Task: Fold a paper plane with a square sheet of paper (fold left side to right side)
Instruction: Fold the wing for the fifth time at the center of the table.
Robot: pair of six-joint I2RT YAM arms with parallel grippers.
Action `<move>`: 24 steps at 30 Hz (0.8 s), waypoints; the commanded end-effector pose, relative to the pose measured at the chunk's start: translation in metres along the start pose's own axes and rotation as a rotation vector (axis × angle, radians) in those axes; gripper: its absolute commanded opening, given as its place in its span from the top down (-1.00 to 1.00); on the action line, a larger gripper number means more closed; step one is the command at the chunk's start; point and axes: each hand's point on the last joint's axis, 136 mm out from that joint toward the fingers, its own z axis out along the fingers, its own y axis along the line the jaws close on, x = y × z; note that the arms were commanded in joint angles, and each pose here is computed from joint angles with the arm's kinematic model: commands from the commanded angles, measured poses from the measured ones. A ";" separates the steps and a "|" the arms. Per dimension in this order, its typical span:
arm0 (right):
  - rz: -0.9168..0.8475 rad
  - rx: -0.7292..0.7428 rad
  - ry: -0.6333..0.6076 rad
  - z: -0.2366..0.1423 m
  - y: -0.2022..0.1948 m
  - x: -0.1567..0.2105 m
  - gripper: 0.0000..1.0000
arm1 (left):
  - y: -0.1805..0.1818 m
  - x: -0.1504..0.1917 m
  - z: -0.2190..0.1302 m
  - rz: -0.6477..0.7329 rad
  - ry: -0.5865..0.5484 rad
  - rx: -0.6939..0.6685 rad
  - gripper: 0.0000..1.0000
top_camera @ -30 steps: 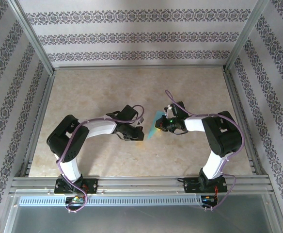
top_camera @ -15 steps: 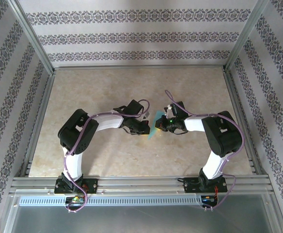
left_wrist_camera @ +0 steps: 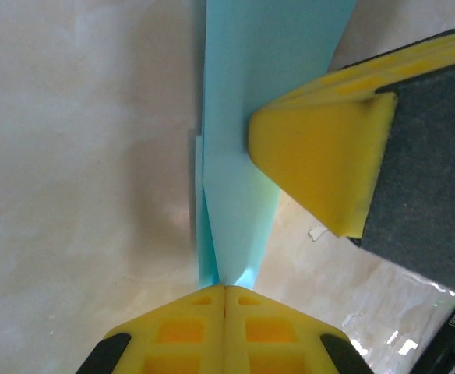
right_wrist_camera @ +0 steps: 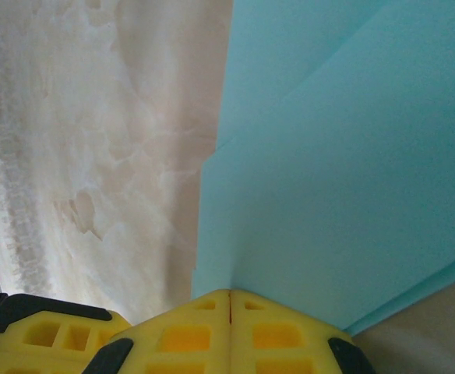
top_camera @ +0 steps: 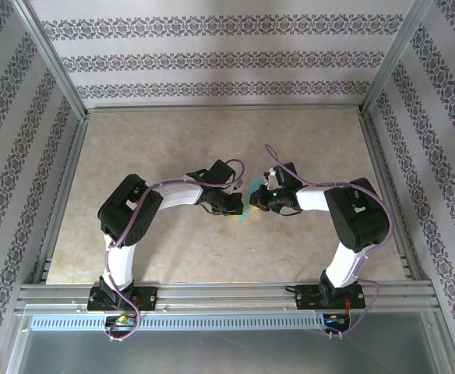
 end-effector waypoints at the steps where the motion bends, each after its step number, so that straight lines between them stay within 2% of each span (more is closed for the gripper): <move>1: 0.067 0.152 0.067 0.005 -0.039 0.026 1.00 | 0.009 0.008 0.008 0.034 0.028 -0.092 1.00; 8: 0.043 0.087 0.001 -0.009 -0.011 0.006 1.00 | 0.032 0.023 0.012 0.042 0.051 -0.286 1.00; 13: 0.028 0.053 -0.055 -0.026 0.004 -0.004 1.00 | 0.039 0.030 0.011 0.055 0.073 -0.373 1.00; 24: 0.058 0.020 -0.005 -0.015 0.010 0.020 1.00 | 0.039 0.031 0.012 0.068 0.075 -0.406 1.00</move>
